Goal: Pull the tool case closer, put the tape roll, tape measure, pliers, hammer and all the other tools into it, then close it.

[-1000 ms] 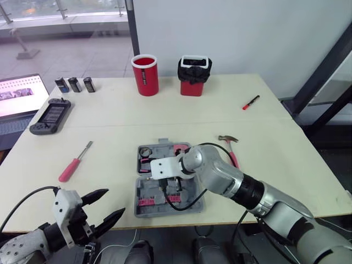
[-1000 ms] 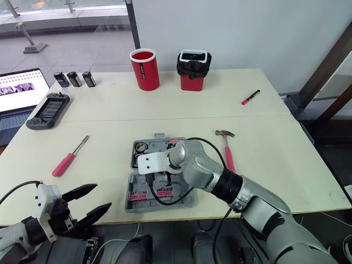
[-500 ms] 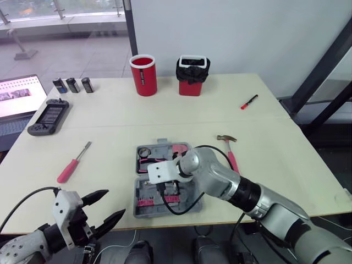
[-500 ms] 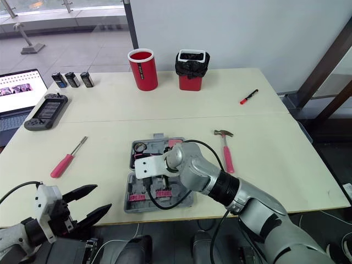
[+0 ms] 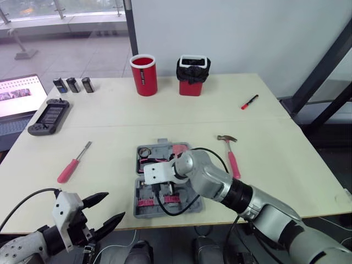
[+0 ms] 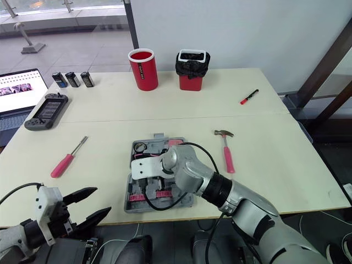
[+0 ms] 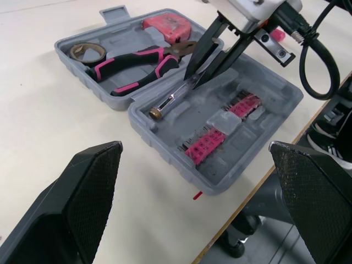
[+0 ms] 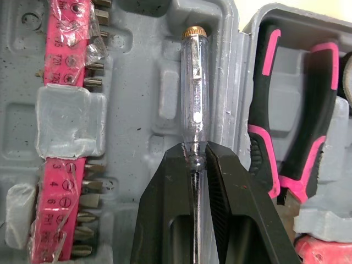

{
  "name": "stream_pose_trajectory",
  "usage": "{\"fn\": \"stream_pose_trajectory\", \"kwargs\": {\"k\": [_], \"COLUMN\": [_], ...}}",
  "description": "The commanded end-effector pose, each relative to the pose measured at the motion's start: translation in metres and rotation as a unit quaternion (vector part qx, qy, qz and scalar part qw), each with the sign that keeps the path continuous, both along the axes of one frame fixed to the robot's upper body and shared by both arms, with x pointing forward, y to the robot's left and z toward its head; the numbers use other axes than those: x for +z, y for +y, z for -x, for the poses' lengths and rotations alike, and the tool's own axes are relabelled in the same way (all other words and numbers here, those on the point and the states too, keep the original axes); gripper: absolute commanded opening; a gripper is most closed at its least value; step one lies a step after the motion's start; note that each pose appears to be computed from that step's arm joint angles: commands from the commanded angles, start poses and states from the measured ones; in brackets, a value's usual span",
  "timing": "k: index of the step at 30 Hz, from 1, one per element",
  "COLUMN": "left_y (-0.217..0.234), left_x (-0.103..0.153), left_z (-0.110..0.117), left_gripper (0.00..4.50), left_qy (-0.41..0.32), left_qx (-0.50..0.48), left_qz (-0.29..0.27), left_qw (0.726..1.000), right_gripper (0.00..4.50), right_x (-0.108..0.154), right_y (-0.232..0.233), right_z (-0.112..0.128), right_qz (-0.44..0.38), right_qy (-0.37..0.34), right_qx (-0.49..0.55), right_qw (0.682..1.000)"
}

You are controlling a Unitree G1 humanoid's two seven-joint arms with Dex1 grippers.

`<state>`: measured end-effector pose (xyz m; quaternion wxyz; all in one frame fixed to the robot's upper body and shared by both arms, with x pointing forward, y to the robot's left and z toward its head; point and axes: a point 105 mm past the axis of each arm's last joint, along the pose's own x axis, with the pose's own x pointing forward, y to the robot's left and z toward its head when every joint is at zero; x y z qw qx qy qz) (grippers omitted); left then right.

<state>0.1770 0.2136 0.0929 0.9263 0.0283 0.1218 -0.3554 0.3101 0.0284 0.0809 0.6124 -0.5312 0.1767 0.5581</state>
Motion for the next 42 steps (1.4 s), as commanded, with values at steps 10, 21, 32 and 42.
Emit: {"fn": "stream_pose_trajectory", "kwargs": {"k": [10,21,32,42], "left_y": [0.001,0.000,-0.001,0.002], "left_x": [0.008,0.008,0.006,0.009], "left_z": [0.001,-0.002,-0.007,-0.006], "left_gripper": [4.50,4.50,4.50,4.50], "left_qy": [-0.017,-0.018,-0.020,-0.023], "left_qx": [-0.002,-0.005,-0.008,-0.011], "left_qz": [-0.010,-0.005,-0.004,-0.008], "left_qw": [1.000,1.000,1.000,1.000], "right_gripper": [2.71,3.17,0.02,0.02], "right_x": [0.014,0.067,0.028,0.013], "right_y": [0.006,0.000,-0.006,-0.003], "right_z": [-0.003,0.011,0.020,0.008], "right_qz": [-0.016,-0.207,-0.216,-0.232], "right_qy": [-0.036,-0.009,0.111,0.096], "right_qx": [0.017,0.060,0.052,0.012], "right_qw": [0.999,0.976,0.969,0.968]}}
